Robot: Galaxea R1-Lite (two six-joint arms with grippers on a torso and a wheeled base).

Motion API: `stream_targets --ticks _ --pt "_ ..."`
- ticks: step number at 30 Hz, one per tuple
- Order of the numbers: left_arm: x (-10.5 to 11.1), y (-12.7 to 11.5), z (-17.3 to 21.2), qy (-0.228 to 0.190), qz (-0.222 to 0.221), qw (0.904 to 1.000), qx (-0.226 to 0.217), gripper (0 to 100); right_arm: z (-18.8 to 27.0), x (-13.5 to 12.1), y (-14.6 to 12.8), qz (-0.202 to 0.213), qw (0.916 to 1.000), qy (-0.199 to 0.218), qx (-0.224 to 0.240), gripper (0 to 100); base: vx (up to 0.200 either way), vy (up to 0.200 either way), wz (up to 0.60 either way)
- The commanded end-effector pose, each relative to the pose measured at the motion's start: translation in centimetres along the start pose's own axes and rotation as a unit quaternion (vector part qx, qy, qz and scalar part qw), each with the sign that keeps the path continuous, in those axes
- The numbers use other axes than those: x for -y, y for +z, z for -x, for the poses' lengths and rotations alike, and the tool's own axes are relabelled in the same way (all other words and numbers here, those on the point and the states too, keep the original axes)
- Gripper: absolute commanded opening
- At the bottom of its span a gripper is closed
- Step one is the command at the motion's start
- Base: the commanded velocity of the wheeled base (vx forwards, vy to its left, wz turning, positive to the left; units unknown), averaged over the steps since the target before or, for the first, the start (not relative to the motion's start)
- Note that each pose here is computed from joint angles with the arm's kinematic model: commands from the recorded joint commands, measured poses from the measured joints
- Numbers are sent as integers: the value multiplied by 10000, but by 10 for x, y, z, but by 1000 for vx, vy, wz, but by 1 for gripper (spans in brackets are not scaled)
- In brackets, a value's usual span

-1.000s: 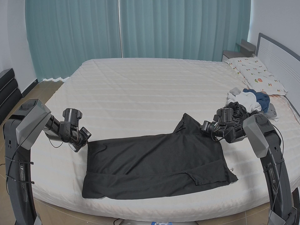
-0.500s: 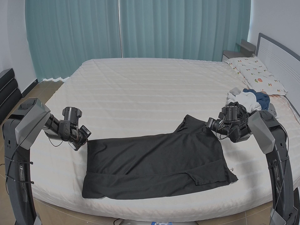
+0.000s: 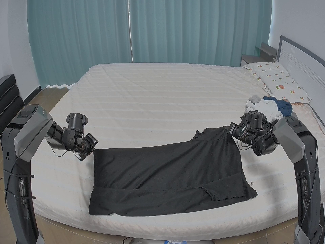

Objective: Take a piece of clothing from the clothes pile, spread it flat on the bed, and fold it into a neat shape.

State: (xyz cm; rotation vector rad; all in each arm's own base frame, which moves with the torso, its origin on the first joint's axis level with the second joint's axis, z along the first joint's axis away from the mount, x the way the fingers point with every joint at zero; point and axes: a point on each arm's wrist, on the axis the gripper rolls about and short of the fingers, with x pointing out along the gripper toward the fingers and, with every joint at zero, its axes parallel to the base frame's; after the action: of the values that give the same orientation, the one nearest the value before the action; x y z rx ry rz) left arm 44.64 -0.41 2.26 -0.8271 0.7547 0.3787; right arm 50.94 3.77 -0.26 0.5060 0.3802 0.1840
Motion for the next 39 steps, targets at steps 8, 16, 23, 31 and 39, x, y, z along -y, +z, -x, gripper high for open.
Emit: stream_targets --ticks 8,16,23,31,39 --pt "11 11 29 -182 -185 9995 197 0 33 4 6 -228 9997 -75 42 0 0 0 0" --pt "2 7 47 -32 -851 9962 206 0 39 2 8 -214 9995 7 237 0 0 0 0" --pt "7 12 59 -83 -877 9955 361 0 48 -2 9 -201 9996 9 210 0 0 0 0" --pt "8 16 66 -54 -868 9951 466 0 48 -4 8 -184 9993 59 318 0 0 0 0" --pt "3 20 76 -46 -828 9952 514 0 47 -5 6 -161 9991 104 368 0 0 0 0"
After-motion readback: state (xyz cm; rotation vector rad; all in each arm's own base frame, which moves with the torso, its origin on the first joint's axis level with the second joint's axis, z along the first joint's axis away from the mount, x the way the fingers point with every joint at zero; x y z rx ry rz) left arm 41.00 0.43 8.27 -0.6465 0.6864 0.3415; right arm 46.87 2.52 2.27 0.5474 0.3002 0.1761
